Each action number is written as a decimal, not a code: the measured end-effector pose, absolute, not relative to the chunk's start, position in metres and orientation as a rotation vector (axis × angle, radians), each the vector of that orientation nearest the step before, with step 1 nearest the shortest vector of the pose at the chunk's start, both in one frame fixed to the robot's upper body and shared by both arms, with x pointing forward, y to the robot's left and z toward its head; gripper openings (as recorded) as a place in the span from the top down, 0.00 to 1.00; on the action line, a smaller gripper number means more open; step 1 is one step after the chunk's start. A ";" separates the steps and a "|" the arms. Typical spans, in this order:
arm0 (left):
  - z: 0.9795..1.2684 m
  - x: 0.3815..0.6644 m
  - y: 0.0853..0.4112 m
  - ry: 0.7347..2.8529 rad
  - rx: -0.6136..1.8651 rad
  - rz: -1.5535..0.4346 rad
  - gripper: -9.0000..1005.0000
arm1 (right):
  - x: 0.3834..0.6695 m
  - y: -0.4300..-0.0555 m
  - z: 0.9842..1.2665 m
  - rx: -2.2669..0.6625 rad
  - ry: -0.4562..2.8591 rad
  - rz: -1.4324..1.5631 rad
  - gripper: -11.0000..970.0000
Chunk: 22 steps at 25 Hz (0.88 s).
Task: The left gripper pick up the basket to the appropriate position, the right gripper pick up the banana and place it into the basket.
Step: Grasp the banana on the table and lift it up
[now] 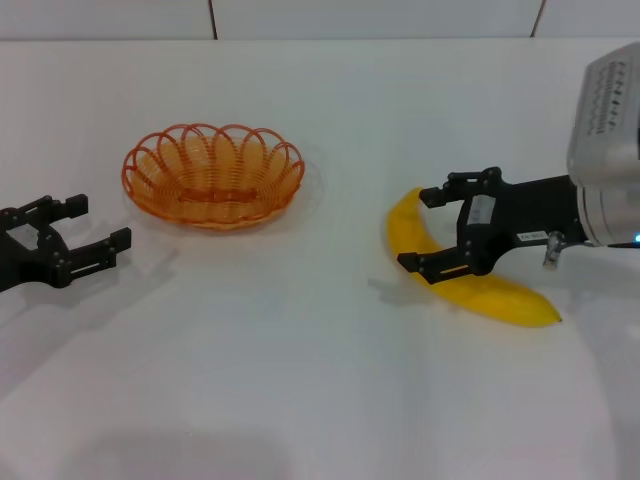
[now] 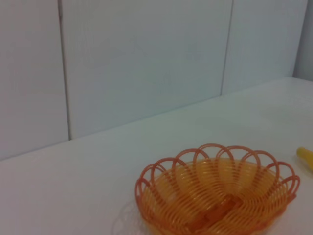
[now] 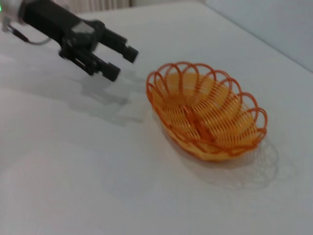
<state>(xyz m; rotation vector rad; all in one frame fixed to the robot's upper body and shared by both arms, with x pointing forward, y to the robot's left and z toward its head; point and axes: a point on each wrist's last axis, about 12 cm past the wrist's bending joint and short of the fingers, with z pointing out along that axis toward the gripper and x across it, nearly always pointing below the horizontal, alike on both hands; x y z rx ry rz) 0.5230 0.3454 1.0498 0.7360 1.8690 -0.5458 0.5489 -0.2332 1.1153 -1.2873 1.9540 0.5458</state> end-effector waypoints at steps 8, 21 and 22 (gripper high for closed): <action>1.050 0.523 0.345 1.867 0.736 -0.546 0.20 | 0.549 -0.219 1.125 -1.338 2.069 0.417 0.16; 1.050 0.525 0.342 1.867 0.736 -0.557 0.20 | 0.547 -0.201 1.123 -1.438 2.148 0.295 0.16; 1.050 0.525 0.342 1.866 0.738 -0.557 0.20 | 0.547 -0.201 1.122 -1.436 2.149 0.291 0.16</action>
